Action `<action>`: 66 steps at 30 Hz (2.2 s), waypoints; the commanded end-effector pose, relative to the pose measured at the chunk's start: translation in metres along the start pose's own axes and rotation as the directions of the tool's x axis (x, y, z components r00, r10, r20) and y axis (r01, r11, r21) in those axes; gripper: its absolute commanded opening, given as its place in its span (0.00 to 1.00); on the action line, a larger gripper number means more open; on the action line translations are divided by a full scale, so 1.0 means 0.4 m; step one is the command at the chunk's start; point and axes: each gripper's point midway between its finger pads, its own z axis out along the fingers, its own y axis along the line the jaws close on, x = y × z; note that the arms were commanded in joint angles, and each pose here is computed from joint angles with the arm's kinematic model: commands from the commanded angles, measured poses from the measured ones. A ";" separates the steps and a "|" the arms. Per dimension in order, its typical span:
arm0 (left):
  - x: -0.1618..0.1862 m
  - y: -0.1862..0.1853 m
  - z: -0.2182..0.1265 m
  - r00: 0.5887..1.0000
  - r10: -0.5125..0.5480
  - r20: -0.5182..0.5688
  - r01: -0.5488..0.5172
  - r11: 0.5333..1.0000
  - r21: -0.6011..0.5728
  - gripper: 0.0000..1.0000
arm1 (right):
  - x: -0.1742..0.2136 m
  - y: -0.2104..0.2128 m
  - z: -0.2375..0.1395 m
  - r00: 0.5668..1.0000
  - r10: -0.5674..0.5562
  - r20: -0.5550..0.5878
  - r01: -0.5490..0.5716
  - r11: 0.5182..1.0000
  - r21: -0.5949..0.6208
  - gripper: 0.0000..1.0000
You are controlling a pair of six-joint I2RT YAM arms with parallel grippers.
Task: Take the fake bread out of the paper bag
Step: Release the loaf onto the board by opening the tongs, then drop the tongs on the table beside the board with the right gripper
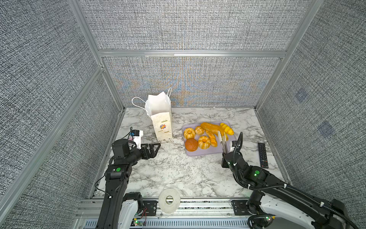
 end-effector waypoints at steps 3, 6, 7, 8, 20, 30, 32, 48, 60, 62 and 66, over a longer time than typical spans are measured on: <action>-0.009 -0.014 0.002 0.999 0.015 0.028 -0.016 0.999 0.039 0.99 | 0.027 -0.019 -0.005 0.997 0.059 -0.041 -0.058 0.998 0.026 0.31; -0.004 -0.012 0.005 1.000 0.013 0.025 -0.014 0.999 0.042 0.99 | 0.050 -0.037 -0.015 0.992 0.089 -0.086 -0.085 0.995 0.045 0.36; -0.002 -0.011 0.006 1.000 0.010 0.024 -0.011 0.999 0.043 0.99 | 0.056 -0.044 -0.020 0.990 0.102 -0.102 -0.097 0.994 0.057 0.37; 0.000 -0.008 0.009 1.000 0.008 0.024 -0.009 0.999 0.043 0.99 | 0.064 -0.053 -0.024 0.986 0.112 -0.120 -0.104 0.992 0.070 0.38; 0.008 -0.007 0.011 1.000 0.008 0.026 -0.009 0.999 0.050 0.99 | 0.080 -0.075 -0.073 0.935 0.224 -0.276 -0.217 0.975 0.056 0.44; 0.010 -0.007 0.013 1.000 0.010 0.025 -0.011 0.999 0.048 0.99 | 0.000 -0.018 -0.132 0.920 0.209 -0.331 -0.246 0.967 -0.073 0.47; 0.010 -0.008 0.012 1.000 0.012 0.026 -0.013 0.999 0.047 0.99 | -0.023 -0.002 -0.141 0.922 0.199 -0.333 -0.245 0.964 -0.103 0.47; 0.009 -0.007 0.012 0.999 0.016 0.033 -0.017 0.999 0.046 0.99 | 0.057 -0.040 -0.071 0.886 0.151 -0.438 -0.160 0.987 0.017 0.45; 0.010 -0.005 0.012 0.999 0.015 0.032 -0.016 0.999 0.042 0.99 | 0.281 -0.067 0.003 0.800 0.181 -0.572 -0.162 0.983 0.086 0.83; 0.010 -0.005 0.013 0.999 0.014 0.031 -0.016 0.999 0.043 0.99 | 0.288 -0.061 0.014 0.801 0.166 -0.576 -0.143 0.986 0.084 0.84; 0.011 -0.004 0.014 0.999 0.014 0.030 -0.015 0.999 0.042 0.99 | 0.286 -0.061 0.041 0.814 0.140 -0.563 -0.104 0.990 0.096 0.84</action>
